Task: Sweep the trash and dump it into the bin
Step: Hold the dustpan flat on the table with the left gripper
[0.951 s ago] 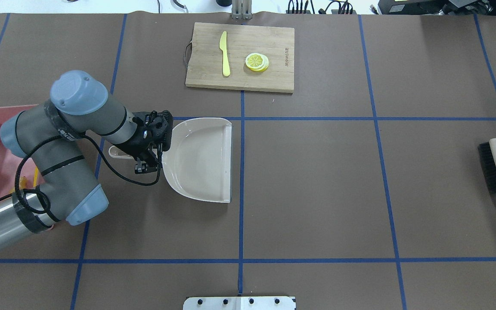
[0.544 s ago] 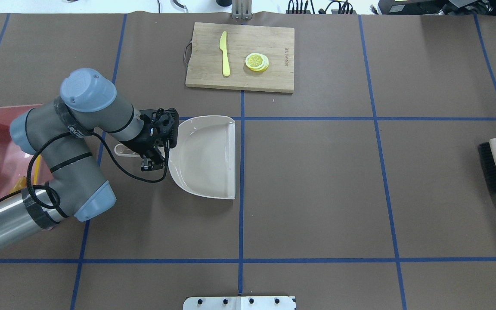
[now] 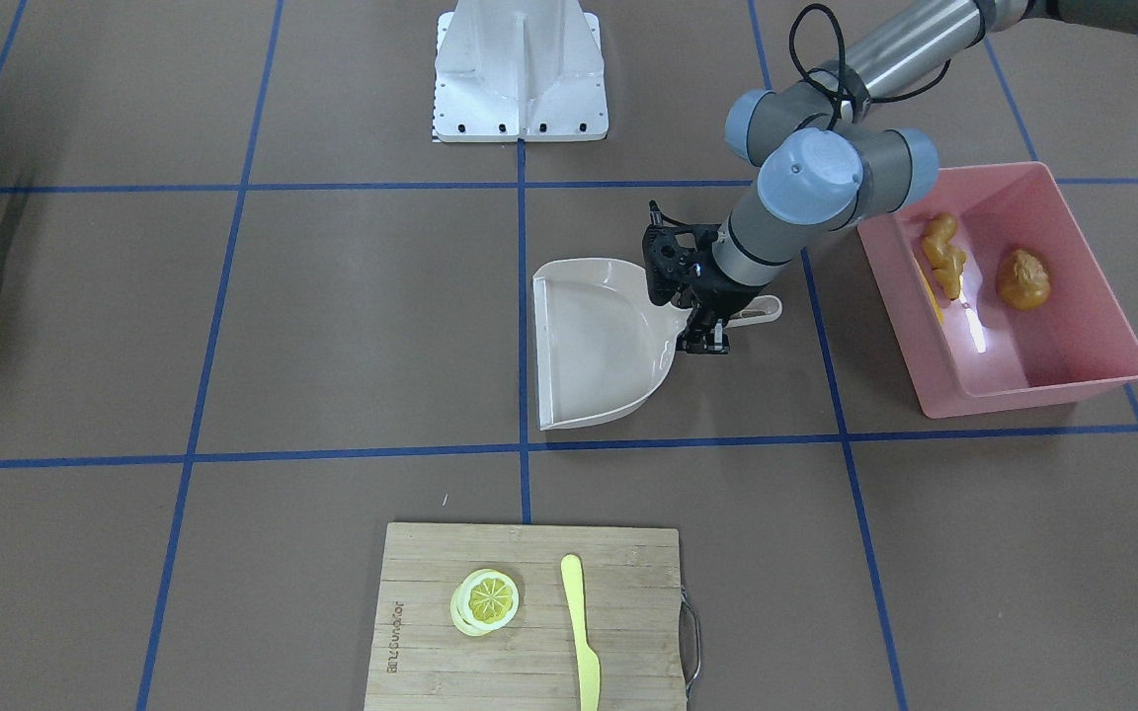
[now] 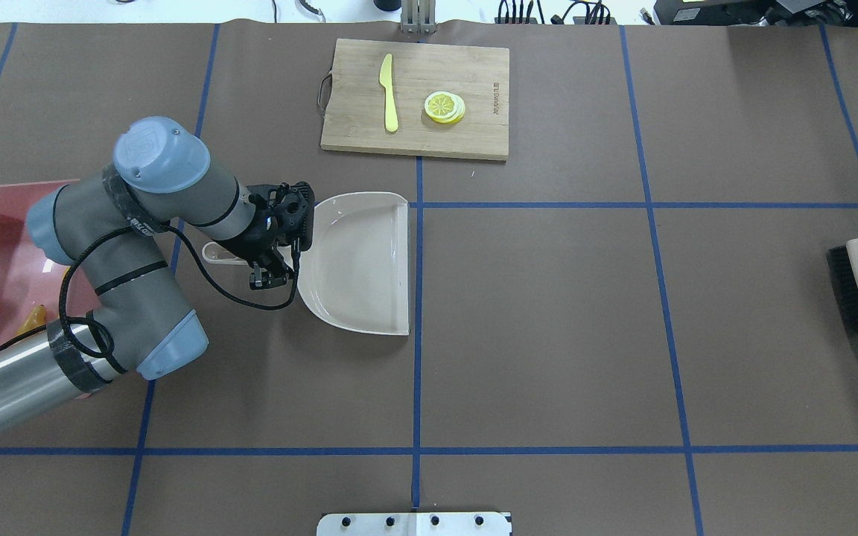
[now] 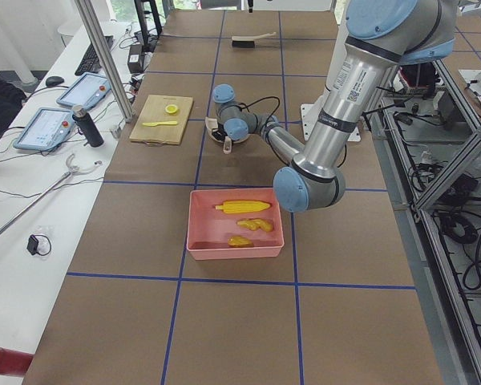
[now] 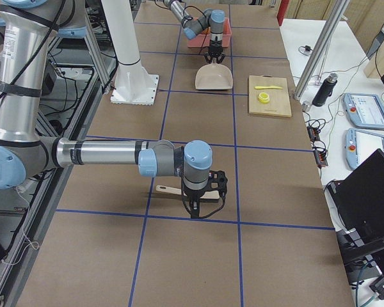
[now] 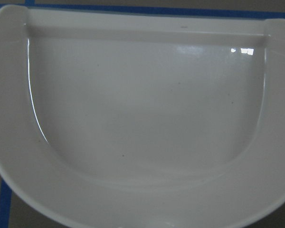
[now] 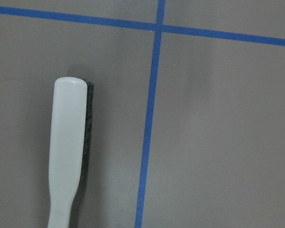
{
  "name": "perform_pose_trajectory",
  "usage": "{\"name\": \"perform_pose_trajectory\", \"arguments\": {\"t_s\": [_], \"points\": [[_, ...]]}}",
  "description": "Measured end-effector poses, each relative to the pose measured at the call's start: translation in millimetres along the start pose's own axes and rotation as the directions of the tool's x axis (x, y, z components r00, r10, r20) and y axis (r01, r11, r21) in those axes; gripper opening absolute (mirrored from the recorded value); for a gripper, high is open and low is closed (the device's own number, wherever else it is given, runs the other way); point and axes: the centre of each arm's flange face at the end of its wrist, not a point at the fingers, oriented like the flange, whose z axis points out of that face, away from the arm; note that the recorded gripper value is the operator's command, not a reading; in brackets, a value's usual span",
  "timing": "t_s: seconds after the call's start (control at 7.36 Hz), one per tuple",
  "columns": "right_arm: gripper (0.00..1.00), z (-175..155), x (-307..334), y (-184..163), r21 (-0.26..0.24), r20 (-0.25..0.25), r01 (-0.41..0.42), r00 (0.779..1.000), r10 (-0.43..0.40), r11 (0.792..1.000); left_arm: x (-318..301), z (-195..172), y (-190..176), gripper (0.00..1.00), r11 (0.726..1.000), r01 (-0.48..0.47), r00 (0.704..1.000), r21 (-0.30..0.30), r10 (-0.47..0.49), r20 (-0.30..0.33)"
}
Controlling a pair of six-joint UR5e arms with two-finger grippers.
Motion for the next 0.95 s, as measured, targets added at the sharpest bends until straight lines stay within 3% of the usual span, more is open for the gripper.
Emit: {"name": "perform_pose_trajectory", "arguments": {"t_s": [0.82,0.95], "points": [[1.00,1.4,0.9,1.9,-0.004,0.002,-0.003,1.000,0.003,1.000,2.9,9.2,-2.3,0.21,1.000,0.000,1.000,-0.012,0.000,0.006],[1.00,1.1,0.6,1.3,-0.003,0.002,-0.002,1.000,0.002,1.000,3.2,10.4,-2.1,0.49,1.000,0.000,1.000,-0.014,0.000,0.006]]}}
